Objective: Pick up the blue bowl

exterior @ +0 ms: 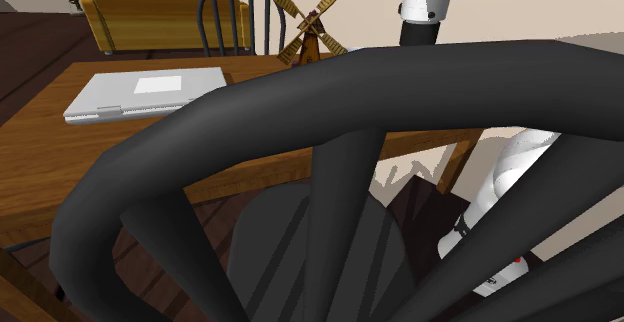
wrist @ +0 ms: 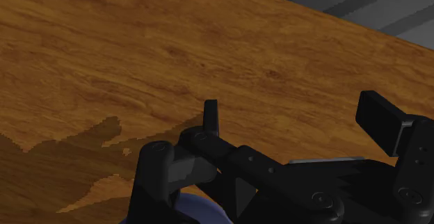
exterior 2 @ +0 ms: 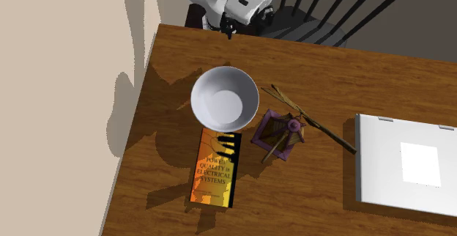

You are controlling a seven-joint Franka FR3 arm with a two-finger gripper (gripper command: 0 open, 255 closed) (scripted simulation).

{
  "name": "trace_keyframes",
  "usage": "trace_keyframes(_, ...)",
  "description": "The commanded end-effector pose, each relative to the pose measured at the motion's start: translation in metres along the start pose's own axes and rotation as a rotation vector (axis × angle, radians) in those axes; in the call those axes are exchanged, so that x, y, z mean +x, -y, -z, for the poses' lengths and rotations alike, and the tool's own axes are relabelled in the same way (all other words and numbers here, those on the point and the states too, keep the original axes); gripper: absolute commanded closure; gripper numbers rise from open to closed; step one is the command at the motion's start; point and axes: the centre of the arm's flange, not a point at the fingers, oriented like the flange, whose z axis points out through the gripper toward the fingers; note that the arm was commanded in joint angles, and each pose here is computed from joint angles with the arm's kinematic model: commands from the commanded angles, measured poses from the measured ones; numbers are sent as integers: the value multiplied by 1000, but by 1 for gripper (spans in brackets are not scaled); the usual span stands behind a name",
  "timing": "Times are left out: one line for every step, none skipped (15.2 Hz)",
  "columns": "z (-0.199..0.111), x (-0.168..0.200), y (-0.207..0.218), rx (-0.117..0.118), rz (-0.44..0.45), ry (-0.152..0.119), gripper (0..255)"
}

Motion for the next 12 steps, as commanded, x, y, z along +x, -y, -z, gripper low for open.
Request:
trace_keyframes(0, 0, 0, 0, 0, 0, 0)
trace_keyframes(3, 10, -10, 12, -1, 1, 0)
trace_keyframes(6, 20, -21, 24, -2, 2, 0)
trace_keyframes(8, 29, -31, 35, -4, 3, 0)
trace_keyframes(11, 39, -42, 47, -5, 4, 0)
trace_keyframes(13, 49, -52, 59, -6, 5, 0)
trace_keyframes(15, 59, -63, 71, -7, 6, 0)
trace_keyframes(17, 68, -73, 83, -9, 7, 0)
trace_keyframes(19, 78, -84, 95, -10, 7, 0)
trace_keyframes(21, 88, -95, 106, -11, 8, 0)
trace_keyframes(23, 97, -106, 118, -12, 9, 0)
trace_keyframes(24, 107, -116, 130, -13, 10, 0)
